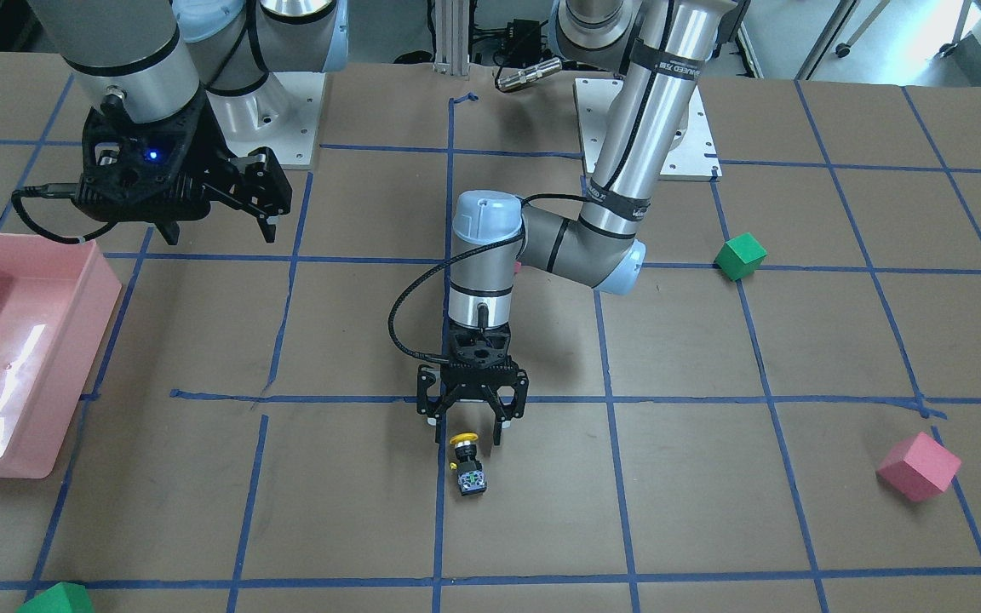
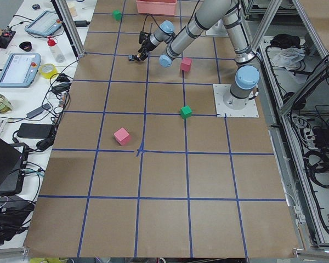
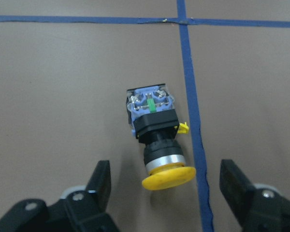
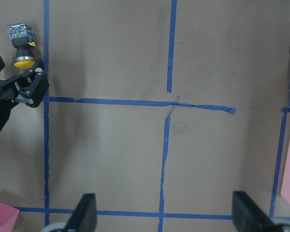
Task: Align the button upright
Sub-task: 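Reach the left gripper to the lying button and grasp its body, then lift the button with the left gripper and rotate it cap-up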
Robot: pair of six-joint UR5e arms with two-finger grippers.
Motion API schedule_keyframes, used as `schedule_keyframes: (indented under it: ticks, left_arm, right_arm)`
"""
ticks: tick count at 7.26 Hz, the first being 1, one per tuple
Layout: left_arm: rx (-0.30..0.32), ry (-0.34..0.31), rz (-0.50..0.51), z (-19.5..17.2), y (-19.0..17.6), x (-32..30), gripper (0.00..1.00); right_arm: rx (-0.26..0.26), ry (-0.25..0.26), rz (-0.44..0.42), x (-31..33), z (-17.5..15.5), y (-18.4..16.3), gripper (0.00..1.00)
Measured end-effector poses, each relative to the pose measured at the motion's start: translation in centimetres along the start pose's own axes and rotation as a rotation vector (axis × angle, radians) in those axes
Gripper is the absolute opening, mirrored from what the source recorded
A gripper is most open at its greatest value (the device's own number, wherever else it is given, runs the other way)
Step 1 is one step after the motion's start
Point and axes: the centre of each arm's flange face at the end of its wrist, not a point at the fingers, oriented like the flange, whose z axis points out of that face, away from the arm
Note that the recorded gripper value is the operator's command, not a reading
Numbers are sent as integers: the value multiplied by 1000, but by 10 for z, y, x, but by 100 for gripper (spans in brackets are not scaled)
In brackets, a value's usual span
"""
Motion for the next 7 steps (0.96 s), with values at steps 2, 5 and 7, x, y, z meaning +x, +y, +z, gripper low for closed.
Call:
schedule_keyframes:
  ticks: [2, 5, 7]
  left_arm:
    - [5, 0, -1, 4, -3, 2, 67]
    - [5, -1, 0, 6, -3, 2, 54]
    - [4, -6, 2, 6, -2, 1, 37]
  right_arm:
    - [0, 0, -1, 0, 0, 0, 100]
    - [1, 0, -1, 0, 0, 0, 100]
    - [1, -1, 0, 0, 1, 0, 100]
